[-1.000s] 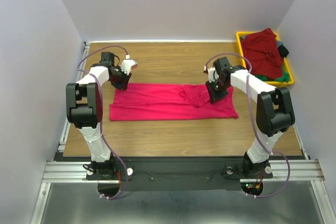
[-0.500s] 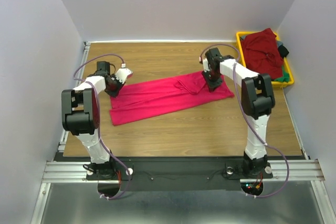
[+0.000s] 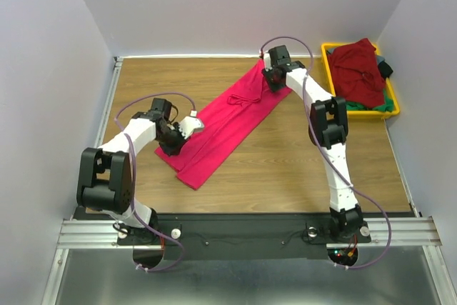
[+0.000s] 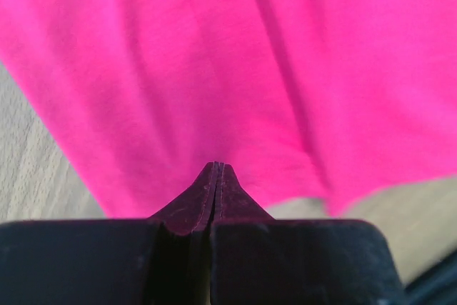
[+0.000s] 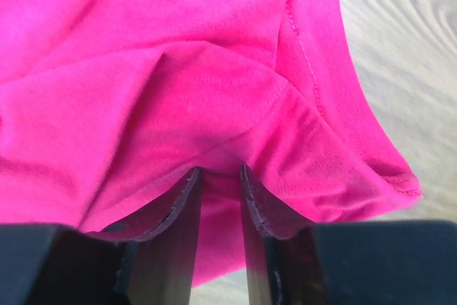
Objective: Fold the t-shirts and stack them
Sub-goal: Fold the tshirt
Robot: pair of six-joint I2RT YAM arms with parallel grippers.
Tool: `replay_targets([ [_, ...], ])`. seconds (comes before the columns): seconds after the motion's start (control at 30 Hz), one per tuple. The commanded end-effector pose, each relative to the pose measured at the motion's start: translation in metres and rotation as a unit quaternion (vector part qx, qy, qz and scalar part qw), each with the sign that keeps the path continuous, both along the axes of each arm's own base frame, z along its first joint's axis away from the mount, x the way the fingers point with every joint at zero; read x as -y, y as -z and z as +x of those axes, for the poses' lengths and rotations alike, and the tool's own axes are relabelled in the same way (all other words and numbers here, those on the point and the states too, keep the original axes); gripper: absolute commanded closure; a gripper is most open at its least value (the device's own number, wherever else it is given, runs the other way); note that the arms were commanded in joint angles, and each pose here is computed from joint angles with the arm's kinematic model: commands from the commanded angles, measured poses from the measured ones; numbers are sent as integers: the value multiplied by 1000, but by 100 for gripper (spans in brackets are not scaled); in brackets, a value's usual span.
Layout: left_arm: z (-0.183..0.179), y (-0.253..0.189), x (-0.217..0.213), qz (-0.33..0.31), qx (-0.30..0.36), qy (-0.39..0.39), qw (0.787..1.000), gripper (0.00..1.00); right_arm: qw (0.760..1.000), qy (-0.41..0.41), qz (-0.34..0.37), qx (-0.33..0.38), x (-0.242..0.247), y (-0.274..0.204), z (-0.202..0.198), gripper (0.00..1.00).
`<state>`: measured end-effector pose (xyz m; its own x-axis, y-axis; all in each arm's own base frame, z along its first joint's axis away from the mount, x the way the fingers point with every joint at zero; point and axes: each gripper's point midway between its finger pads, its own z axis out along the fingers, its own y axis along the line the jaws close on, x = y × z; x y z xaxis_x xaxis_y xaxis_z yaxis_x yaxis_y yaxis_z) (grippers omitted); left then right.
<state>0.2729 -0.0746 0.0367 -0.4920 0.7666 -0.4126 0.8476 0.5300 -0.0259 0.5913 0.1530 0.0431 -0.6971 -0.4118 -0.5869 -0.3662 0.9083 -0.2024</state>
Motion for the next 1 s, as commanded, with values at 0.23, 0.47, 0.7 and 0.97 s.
replay_targets([
  [0.23, 74, -71, 29, -68, 99, -20, 993, 94, 996, 55, 62, 23, 13, -71, -47, 62],
  [0.47, 102, -39, 30, -33, 95, -12, 995, 100, 990, 115, 77, -18, 20, -36, -62, 63],
  [0.7, 81, -3, 29, 43, 89, 41, 994, 100, 988, 140, 52, -38, 27, 8, -51, 77],
  [0.97, 21, 34, 41, 83, 28, 92, 992, 100, 990, 136, 26, -24, 27, 34, -18, 82],
])
